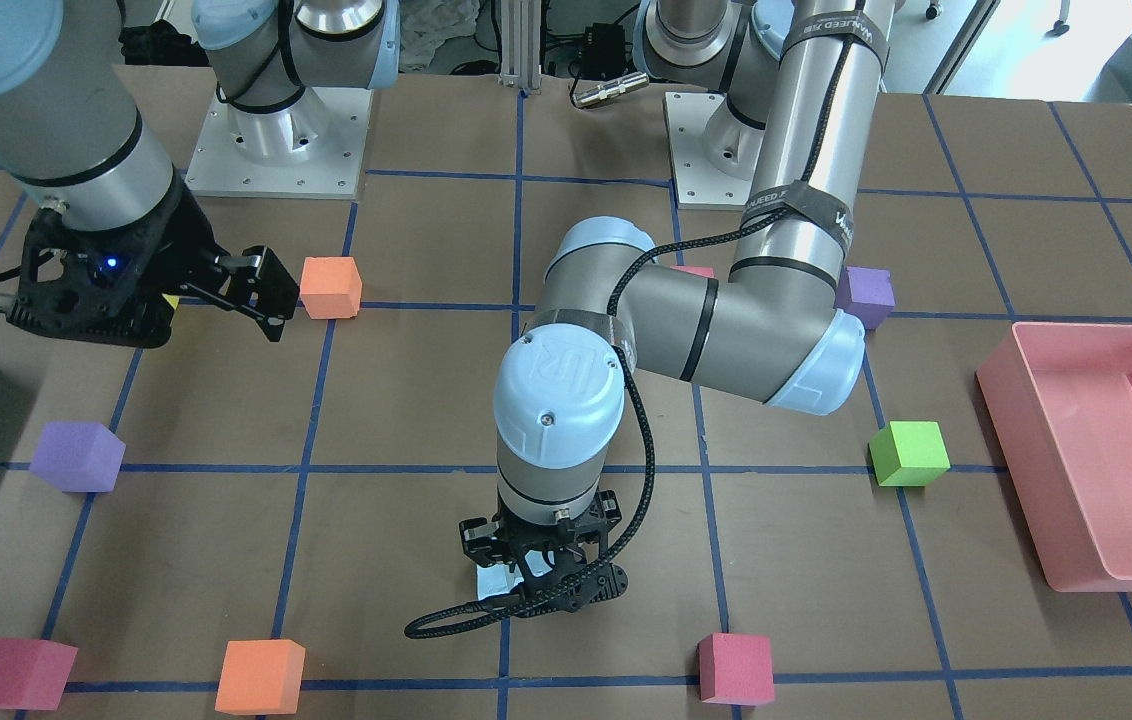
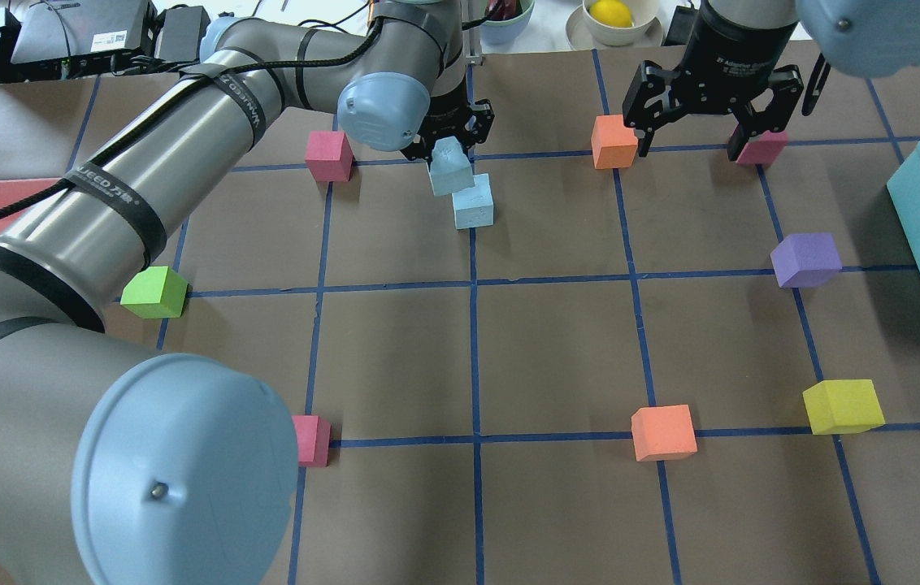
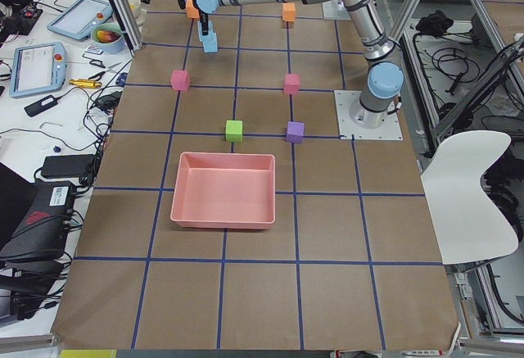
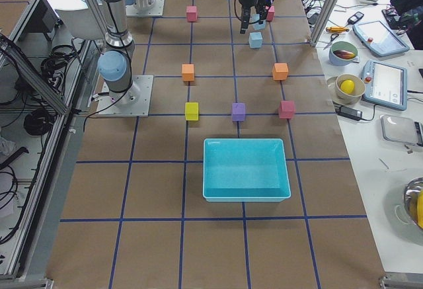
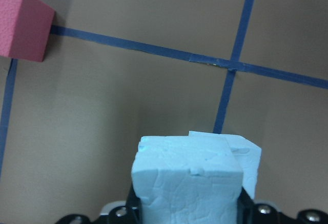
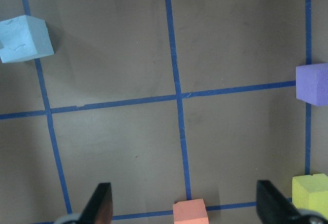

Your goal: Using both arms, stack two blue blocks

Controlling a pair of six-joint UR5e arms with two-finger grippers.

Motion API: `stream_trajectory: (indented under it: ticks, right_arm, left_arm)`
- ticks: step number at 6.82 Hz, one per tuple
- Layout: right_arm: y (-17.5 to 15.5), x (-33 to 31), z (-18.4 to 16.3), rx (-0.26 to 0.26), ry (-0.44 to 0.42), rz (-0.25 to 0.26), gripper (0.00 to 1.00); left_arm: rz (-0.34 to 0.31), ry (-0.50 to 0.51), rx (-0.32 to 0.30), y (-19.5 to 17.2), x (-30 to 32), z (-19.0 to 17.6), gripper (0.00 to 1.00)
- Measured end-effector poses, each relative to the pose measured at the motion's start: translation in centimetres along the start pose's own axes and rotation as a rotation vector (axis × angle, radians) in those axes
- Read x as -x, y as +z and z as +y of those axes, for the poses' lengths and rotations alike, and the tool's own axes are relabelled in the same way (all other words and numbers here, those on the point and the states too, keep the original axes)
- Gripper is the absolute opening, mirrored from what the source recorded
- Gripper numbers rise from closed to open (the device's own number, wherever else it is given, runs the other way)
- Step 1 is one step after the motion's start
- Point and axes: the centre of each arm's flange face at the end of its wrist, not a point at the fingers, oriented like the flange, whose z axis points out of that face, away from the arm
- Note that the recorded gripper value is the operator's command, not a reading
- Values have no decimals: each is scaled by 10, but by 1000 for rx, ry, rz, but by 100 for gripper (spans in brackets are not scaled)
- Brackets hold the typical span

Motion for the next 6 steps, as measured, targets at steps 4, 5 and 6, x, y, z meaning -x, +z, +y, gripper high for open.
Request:
stream_trajectory:
  ticks: [4, 5, 6]
  right_arm:
    - [1, -11, 11, -31, 22, -3, 100]
    - [-6, -12, 17, -39, 21, -7, 100]
    - [-11, -12, 20, -44, 17, -9, 100]
  left_arm:
    - [0, -3, 12, 15, -17, 10, 13]
    - [0, -3, 13, 17, -18, 10, 13]
    - [-2, -2, 16, 21, -19, 10, 23]
